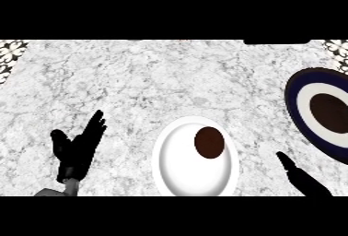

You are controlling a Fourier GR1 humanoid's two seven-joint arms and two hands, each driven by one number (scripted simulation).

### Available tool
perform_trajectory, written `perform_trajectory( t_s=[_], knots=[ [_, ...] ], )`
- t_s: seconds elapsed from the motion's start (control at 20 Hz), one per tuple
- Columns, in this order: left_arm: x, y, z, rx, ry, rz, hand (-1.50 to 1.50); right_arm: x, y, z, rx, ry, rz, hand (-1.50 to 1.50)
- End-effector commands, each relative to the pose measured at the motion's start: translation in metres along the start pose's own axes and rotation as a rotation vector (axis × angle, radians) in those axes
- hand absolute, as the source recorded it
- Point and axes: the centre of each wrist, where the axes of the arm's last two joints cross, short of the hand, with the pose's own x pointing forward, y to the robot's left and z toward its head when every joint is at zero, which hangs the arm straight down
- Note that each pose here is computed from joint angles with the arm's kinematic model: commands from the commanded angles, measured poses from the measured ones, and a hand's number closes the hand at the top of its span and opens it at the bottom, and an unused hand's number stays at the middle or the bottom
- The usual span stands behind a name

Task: Pick the cupcake from the plate and place it in the plate

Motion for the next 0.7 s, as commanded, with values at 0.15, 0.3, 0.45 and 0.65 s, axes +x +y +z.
perform_trajectory(
  t_s=[0.15,0.3,0.45,0.65],
  knots=[
    [-0.007,-0.001,0.001,-0.012,0.054,-0.011,0.00,0.017,-0.024,0.024,0.339,0.135,0.286,-1.50],
    [-0.005,-0.018,0.003,-0.028,0.052,-0.016,0.00,0.038,-0.017,0.024,0.408,0.185,0.360,-1.50],
    [-0.018,-0.012,0.010,-0.055,0.061,-0.015,0.00,0.061,-0.011,0.016,0.419,0.217,0.443,-1.50],
    [-0.009,-0.005,-0.002,-0.051,0.040,-0.015,0.00,0.091,0.028,0.015,0.466,0.253,0.499,-1.50]
  ],
)
